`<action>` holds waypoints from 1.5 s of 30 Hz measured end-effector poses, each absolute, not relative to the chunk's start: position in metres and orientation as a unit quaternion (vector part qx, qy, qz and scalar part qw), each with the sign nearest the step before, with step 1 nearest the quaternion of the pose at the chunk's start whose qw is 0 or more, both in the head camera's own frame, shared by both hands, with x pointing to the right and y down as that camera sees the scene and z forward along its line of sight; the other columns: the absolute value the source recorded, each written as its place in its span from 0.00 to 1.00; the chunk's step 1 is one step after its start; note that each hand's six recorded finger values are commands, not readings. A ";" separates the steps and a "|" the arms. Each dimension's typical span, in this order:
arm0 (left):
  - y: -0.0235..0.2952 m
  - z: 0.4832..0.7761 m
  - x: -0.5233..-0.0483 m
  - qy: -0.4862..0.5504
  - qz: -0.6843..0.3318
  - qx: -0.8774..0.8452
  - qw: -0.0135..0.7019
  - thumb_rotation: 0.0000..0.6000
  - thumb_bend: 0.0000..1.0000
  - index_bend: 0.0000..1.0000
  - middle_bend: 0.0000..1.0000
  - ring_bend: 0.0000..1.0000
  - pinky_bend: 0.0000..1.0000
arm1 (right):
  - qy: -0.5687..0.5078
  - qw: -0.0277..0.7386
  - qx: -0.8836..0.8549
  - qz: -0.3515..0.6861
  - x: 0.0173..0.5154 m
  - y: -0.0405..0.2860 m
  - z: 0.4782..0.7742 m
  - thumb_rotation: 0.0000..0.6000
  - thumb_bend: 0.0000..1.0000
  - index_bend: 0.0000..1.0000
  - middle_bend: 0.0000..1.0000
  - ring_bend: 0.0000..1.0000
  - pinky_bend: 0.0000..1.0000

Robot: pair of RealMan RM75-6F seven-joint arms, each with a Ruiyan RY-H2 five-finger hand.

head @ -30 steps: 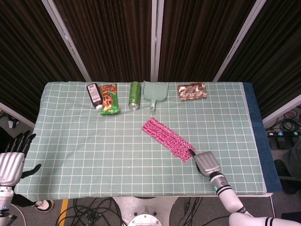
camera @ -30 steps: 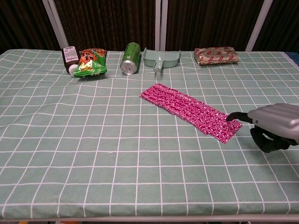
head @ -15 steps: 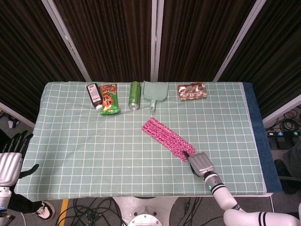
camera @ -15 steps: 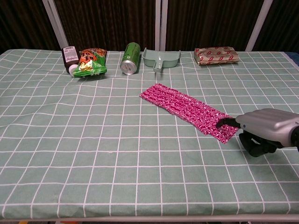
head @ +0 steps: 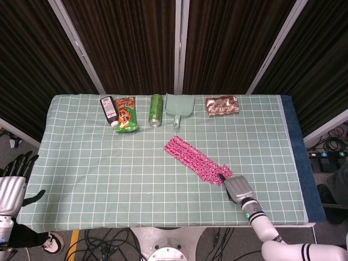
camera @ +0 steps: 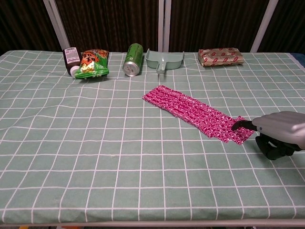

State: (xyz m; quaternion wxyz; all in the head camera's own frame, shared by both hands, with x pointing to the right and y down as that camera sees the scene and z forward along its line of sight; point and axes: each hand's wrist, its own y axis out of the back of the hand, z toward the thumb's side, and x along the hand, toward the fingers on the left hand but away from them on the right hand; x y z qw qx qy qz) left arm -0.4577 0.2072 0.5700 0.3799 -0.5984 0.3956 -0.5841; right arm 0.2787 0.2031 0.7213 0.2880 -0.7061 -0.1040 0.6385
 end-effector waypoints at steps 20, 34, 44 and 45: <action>0.206 0.570 -0.450 0.391 -0.582 -0.600 0.385 1.00 0.17 0.08 0.01 0.00 0.15 | -0.119 0.261 -0.679 0.676 0.335 0.208 0.719 1.00 0.99 0.10 0.86 0.84 0.76; 0.206 0.570 -0.445 0.386 -0.581 -0.602 0.388 1.00 0.17 0.08 0.01 0.00 0.15 | -0.143 0.244 -0.659 0.697 0.379 0.208 0.709 1.00 0.99 0.12 0.86 0.84 0.76; 0.204 0.568 -0.442 0.388 -0.578 -0.602 0.392 1.00 0.17 0.08 0.01 0.00 0.15 | -0.171 0.257 -0.668 0.677 0.372 0.196 0.698 1.00 0.99 0.12 0.86 0.84 0.76; 0.204 0.568 -0.442 0.388 -0.577 -0.602 0.393 1.00 0.17 0.08 0.01 0.00 0.15 | -0.174 0.262 -0.671 0.672 0.368 0.193 0.696 1.00 0.98 0.12 0.86 0.84 0.76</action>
